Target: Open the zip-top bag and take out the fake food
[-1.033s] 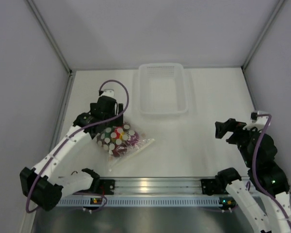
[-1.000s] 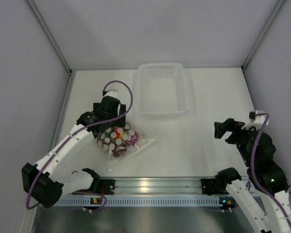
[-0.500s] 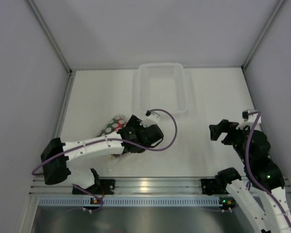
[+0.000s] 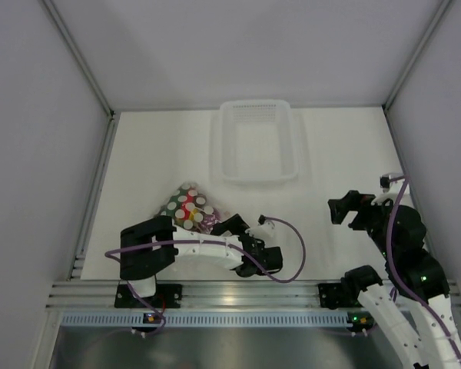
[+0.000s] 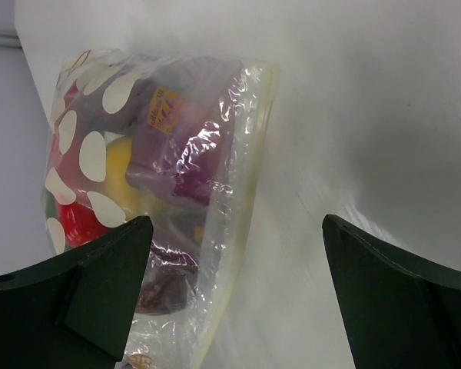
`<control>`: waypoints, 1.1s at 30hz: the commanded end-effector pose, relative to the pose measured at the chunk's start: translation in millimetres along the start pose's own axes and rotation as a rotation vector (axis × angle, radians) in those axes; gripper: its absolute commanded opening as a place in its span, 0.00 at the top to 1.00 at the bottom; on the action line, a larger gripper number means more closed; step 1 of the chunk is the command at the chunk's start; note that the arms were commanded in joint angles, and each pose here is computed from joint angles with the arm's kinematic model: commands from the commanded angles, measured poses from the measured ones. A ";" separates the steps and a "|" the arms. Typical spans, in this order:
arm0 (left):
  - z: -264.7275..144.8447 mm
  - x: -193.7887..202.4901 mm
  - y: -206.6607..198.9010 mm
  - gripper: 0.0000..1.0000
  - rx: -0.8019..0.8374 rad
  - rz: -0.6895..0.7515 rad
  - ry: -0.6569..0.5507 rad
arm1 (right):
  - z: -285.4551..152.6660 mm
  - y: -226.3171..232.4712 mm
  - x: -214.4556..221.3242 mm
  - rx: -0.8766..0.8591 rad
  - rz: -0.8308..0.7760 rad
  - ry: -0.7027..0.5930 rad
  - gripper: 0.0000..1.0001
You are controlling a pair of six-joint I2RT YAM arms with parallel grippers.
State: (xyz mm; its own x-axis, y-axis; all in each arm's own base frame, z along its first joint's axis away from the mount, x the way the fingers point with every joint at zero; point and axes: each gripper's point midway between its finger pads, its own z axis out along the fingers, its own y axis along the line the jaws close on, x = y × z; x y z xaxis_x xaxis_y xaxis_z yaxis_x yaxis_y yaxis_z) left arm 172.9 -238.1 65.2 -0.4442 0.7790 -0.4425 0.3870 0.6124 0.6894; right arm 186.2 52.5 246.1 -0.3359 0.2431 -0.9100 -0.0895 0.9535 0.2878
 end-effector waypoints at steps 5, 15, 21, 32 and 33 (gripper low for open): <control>-4.5 -0.2 10.9 0.03 -0.062 -0.039 0.043 | 0.8 2.0 -3.4 -0.015 -0.012 -0.017 0.01; 9.2 12.1 22.2 0.32 -0.142 -0.087 0.129 | 2.2 6.3 -1.9 -0.042 -0.018 -0.016 0.00; 17.9 14.6 34.1 0.51 -0.185 -0.141 0.150 | -3.6 7.0 -4.1 -0.052 -0.014 -0.038 0.01; 1.7 -15.0 67.5 1.00 -0.162 -0.294 0.073 | -5.0 11.7 -9.0 -0.072 0.006 -0.055 0.01; -5.1 -23.2 75.8 1.00 -0.144 -0.351 0.048 | -4.9 14.0 -9.7 -0.084 0.007 -0.057 0.00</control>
State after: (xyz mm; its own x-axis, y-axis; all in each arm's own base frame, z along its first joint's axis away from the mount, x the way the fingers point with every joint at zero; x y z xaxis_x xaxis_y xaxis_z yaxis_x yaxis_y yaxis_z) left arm 198.5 -199.3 80.9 -0.6147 0.6103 -0.4996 0.1496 0.7122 0.6859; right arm 181.7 57.6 246.5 -0.3268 0.2411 -0.9138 -0.1299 0.9463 0.2961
